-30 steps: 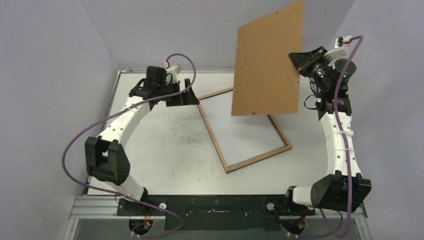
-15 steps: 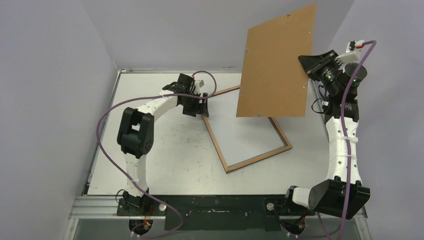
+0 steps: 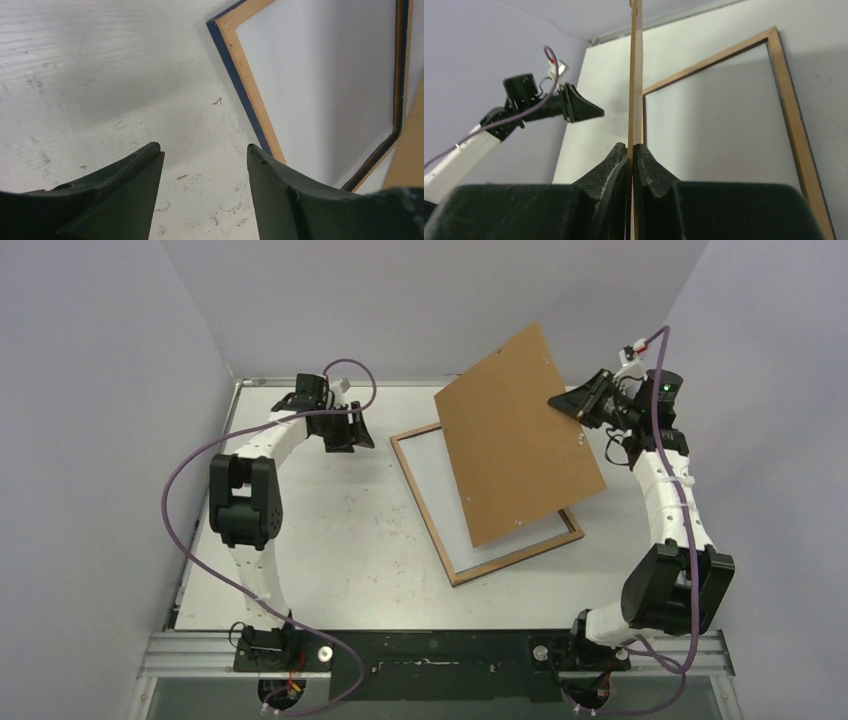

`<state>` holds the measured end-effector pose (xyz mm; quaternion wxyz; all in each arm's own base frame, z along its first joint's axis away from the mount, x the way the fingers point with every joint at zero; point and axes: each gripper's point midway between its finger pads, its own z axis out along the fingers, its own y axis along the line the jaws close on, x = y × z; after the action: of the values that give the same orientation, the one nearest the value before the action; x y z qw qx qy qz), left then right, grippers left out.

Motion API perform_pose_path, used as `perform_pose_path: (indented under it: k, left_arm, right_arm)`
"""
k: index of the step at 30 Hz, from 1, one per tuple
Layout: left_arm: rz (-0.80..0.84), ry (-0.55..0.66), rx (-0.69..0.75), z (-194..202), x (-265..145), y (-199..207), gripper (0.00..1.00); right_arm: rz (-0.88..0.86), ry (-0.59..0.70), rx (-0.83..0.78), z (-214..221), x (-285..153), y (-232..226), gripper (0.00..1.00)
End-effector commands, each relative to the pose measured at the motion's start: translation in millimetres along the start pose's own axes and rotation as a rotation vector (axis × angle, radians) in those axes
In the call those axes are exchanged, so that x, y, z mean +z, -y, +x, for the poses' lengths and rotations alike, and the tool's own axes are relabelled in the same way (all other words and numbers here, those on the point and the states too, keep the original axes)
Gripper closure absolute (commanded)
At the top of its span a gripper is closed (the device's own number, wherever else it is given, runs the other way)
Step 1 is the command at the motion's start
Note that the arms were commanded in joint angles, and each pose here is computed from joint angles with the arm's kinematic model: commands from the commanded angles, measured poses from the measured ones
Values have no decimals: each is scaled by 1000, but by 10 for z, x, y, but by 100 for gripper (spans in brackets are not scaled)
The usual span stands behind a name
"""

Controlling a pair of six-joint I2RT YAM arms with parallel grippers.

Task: Put the photo into the frame
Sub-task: Place the photo frame item in the photo frame.

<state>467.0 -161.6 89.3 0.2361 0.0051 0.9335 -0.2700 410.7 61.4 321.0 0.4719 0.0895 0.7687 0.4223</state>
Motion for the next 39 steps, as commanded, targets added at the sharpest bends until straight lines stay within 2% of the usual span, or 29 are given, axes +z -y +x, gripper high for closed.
perform_pose_path:
  k: [1, 12, 21, 39]
  left_arm:
    - [92, 104, 73, -318, -330, 287, 40]
    - [89, 95, 94, -214, -309, 240, 41]
    - [75, 94, 99, -184, -326, 216, 43]
    - [65, 98, 101, -197, -382, 224, 45]
  right_arm:
    - [-128, -100, -124, 98, 149, -276, 95]
    - [-148, -194, -56, 390, 429, 30, 95]
    - [-213, -177, 19, 505, 567, 139, 95]
    - [-209, -224, 48, 719, 718, 359, 95]
